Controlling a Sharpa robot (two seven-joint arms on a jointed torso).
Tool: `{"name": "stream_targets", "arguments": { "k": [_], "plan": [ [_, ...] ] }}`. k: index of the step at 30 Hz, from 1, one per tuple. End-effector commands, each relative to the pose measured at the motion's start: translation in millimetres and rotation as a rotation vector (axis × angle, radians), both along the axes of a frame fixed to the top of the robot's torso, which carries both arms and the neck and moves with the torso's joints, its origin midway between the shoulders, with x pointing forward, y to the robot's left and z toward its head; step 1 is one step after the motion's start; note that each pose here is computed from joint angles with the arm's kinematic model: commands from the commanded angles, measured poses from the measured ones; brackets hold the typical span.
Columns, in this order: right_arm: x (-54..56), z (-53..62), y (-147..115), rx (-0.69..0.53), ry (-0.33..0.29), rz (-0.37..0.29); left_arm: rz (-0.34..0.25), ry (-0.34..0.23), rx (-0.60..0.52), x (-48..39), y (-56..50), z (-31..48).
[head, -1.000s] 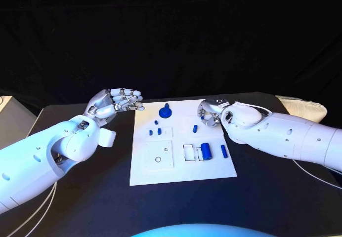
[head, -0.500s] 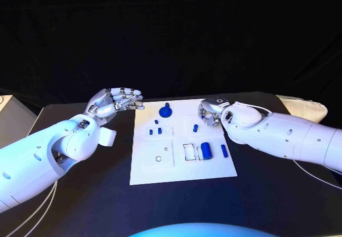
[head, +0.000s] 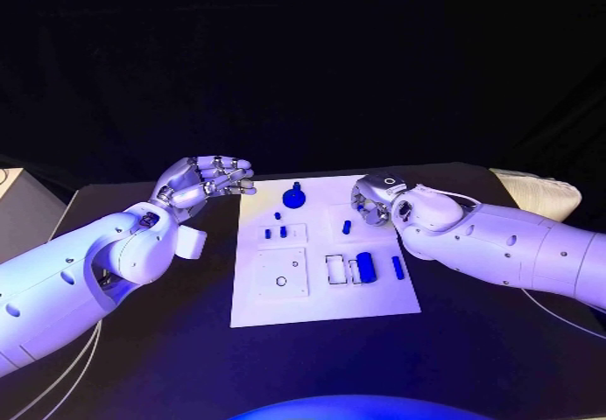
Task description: Assemble the parts on the task board
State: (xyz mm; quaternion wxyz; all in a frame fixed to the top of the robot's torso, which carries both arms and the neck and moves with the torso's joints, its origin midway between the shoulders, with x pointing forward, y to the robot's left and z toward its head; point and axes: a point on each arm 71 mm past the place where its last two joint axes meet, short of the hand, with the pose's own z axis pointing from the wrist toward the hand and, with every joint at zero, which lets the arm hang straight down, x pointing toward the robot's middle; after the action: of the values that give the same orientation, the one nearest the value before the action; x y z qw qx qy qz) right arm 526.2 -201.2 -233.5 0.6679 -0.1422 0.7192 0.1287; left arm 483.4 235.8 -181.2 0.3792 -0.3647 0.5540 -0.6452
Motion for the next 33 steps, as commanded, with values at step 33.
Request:
{"name": "stream_targets", "arguments": {
  "k": [33],
  "plan": [
    [-53.9,57.5,37.4,0.201,-0.024,0.133,0.023,0.007,0.006,3.2,4.8,-6.0]
  ]
}}
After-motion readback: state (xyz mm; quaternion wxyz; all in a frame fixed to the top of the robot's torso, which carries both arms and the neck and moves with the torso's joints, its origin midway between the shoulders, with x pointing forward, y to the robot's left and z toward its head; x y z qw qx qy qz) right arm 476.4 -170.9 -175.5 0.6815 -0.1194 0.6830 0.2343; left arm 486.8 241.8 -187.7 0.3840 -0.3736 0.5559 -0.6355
